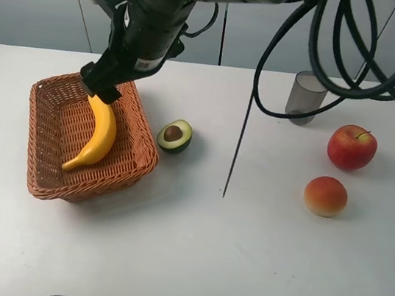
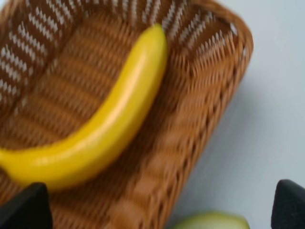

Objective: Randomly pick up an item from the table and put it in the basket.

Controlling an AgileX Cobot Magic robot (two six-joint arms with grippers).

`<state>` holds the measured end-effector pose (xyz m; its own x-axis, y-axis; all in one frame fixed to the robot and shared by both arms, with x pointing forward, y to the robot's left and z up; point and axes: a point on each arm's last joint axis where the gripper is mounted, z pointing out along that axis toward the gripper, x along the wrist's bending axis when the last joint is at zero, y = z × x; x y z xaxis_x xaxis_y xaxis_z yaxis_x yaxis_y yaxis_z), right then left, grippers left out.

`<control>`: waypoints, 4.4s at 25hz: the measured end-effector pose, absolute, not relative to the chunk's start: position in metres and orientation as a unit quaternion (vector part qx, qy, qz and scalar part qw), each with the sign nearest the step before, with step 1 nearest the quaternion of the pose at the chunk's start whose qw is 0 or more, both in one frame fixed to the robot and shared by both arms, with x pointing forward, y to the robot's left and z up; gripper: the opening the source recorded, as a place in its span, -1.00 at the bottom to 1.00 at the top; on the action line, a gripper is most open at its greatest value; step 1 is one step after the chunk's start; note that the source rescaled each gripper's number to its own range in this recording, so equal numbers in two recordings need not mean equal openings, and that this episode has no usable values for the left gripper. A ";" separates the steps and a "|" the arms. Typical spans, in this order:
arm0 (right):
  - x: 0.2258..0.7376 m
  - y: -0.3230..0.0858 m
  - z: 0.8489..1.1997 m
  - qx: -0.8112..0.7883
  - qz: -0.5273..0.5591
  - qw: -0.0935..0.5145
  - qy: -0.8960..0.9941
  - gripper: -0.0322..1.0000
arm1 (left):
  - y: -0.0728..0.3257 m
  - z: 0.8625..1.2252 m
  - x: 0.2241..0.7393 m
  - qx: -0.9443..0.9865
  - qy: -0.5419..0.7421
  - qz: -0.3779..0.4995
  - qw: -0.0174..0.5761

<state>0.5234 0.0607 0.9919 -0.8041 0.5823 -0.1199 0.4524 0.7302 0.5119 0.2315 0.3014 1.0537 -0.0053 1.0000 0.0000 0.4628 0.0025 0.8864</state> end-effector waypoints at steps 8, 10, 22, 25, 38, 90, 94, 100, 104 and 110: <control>0.518 -0.008 1.007 0.362 0.174 0.106 0.910 1.00 | 0.301 1.054 0.231 0.605 0.605 0.368 0.364; 0.515 -0.033 1.010 0.393 0.170 0.093 0.899 1.00 | 0.301 1.054 0.231 0.605 0.605 0.368 0.364; 0.466 -0.186 1.027 0.591 0.192 0.071 0.780 1.00 | 0.301 1.054 0.231 0.603 0.606 0.367 0.365; 0.450 -0.220 1.035 0.630 0.205 0.090 0.743 1.00 | 0.301 1.054 0.231 0.603 0.606 0.367 0.365; 0.353 -0.285 1.077 0.654 0.252 0.212 0.681 1.00 | 0.301 1.054 0.231 0.603 0.606 0.367 0.365; 0.231 -0.301 1.053 0.620 0.356 0.370 0.593 1.00 | 0.301 1.054 0.231 0.603 0.606 0.367 0.365; 0.231 -0.300 1.053 0.619 0.359 0.366 0.595 1.00 | 0.301 1.054 0.231 0.603 0.606 0.367 0.365; 0.231 -0.300 1.053 0.619 0.359 0.366 0.595 1.00 | 0.301 1.054 0.231 0.603 0.606 0.367 0.365; 0.231 -0.300 1.053 0.619 0.359 0.366 0.595 1.00 | 0.301 1.054 0.231 0.603 0.606 0.367 0.365; 0.231 -0.300 1.053 0.619 0.359 0.366 0.595 1.00 | 0.301 1.054 0.231 0.603 0.606 0.367 0.365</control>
<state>0.2309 -0.2998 1.0531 0.0339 0.9994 0.0084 0.4731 -0.0234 0.8807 0.2315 0.3014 1.0537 -0.0053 1.0000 0.0000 0.4628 0.0025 0.8864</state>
